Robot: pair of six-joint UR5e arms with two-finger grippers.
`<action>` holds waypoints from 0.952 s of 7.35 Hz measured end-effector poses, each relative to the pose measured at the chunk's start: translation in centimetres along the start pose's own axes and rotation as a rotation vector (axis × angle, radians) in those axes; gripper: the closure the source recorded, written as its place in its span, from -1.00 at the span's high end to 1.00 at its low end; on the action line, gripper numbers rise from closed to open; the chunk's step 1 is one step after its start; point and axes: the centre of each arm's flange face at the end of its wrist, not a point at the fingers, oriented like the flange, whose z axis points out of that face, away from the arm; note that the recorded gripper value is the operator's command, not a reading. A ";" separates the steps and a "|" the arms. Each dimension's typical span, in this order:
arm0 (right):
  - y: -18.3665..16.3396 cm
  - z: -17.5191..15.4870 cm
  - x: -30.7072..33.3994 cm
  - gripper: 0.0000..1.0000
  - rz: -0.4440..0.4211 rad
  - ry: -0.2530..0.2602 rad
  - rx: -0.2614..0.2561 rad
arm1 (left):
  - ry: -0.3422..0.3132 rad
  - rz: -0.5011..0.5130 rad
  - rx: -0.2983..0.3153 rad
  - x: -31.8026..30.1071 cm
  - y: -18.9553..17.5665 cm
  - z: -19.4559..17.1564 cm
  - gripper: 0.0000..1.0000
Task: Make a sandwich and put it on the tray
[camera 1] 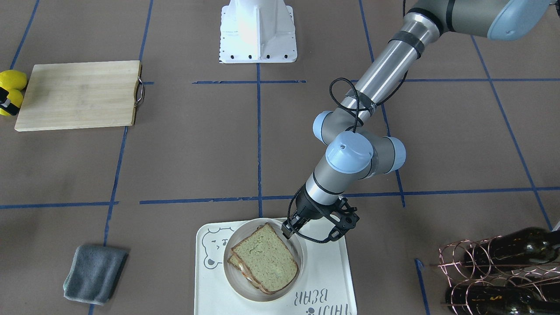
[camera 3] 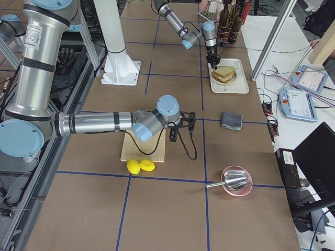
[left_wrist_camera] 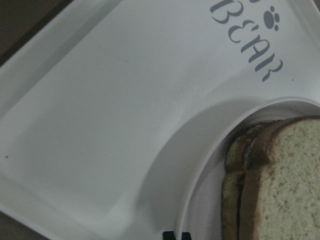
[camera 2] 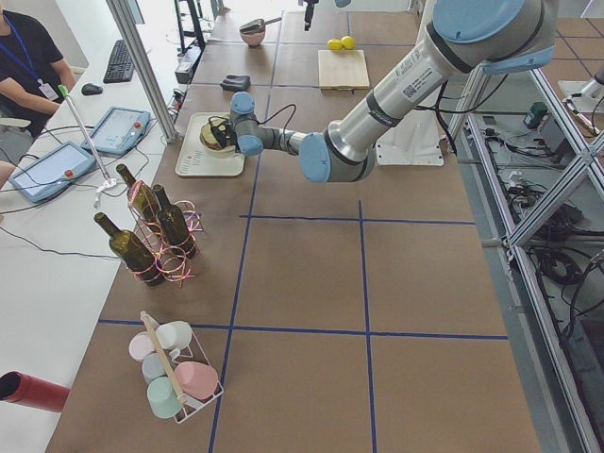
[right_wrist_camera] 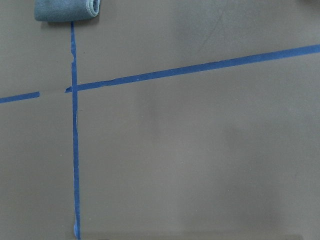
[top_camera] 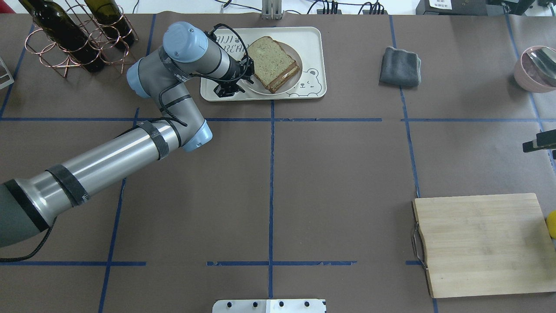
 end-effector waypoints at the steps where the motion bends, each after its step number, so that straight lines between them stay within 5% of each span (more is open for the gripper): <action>1: 0.0 0.0 0.0 1.00 0.001 0.000 0.001 | 0.003 0.030 0.006 -0.1 -0.4 -0.6 1.00; 4: -0.2 -0.2 0.3 1.00 0.018 0.008 0.000 | -0.056 0.198 0.033 -4.9 -1.8 -6.1 1.00; 7: 0.5 -0.2 2.7 1.00 -0.010 0.051 -0.008 | -0.079 0.552 -0.028 -15.5 -4.6 -14.9 1.00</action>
